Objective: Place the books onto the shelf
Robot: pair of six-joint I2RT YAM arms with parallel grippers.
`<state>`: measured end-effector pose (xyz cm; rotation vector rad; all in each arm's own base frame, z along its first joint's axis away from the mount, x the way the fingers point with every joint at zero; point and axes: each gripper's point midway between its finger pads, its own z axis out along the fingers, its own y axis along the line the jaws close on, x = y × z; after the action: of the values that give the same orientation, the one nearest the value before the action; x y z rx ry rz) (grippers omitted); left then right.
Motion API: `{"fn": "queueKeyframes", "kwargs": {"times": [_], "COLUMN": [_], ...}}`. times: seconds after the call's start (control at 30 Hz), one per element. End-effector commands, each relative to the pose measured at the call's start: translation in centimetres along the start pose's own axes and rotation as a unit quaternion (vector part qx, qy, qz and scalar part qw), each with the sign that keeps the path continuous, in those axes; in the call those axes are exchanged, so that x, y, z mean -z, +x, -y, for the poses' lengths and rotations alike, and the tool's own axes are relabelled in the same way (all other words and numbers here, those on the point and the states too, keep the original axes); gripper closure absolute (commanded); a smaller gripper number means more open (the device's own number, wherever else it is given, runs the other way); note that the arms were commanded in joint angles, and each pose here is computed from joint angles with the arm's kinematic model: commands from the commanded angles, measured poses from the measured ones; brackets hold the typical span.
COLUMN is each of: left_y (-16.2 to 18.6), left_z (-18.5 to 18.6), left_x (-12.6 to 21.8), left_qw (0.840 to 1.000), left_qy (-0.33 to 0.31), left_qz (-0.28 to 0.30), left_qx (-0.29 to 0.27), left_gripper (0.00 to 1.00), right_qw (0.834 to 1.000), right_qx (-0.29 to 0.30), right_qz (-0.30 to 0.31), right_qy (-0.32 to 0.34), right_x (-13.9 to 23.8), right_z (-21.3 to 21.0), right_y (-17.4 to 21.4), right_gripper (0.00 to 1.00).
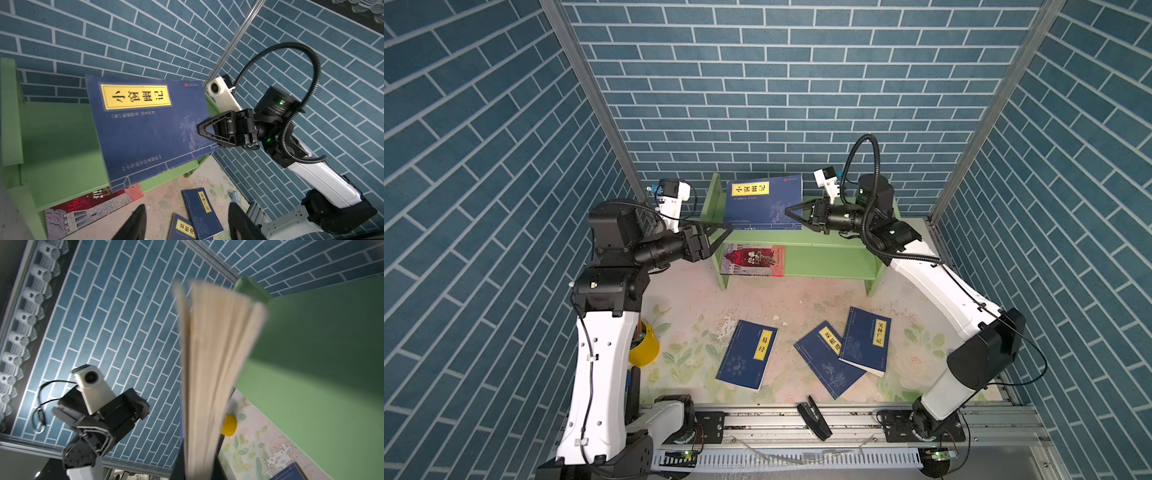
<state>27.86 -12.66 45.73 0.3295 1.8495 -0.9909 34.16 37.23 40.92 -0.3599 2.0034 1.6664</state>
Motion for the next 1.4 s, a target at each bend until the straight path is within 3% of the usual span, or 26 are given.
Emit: {"fn": "queueKeyframes", "kwargs": {"times": [0.0,0.13,0.77,1.37], "left_y": [0.5,0.6,-0.6,-0.2], "left_z": [-2.4,-4.4,-5.6,-6.4], "left_x": [-0.3,-0.6,-2.2,-3.1], "left_qw": [0.999,0.996,0.997,0.996], "left_qy": [-0.052,-0.078,-0.041,-0.028], "left_qz": [-0.014,-0.016,0.011,0.012], "left_qx": [0.008,0.033,0.066,0.084], "left_gripper": [0.36,0.36,0.36,0.36], "right_qw": [0.999,0.999,0.997,0.996], "right_qx": [-0.001,-0.001,-0.054,-0.062], "right_qz": [-0.002,0.004,-0.035,-0.047], "right_qy": [0.043,0.041,0.051,0.050], "right_x": [-0.8,-1.1,-5.2,-4.6], "right_z": [2.8,2.7,5.6,4.9], "right_y": [0.1,-0.5,-0.5,0.3], "right_gripper": [1.00,1.00,1.00,0.98]}}
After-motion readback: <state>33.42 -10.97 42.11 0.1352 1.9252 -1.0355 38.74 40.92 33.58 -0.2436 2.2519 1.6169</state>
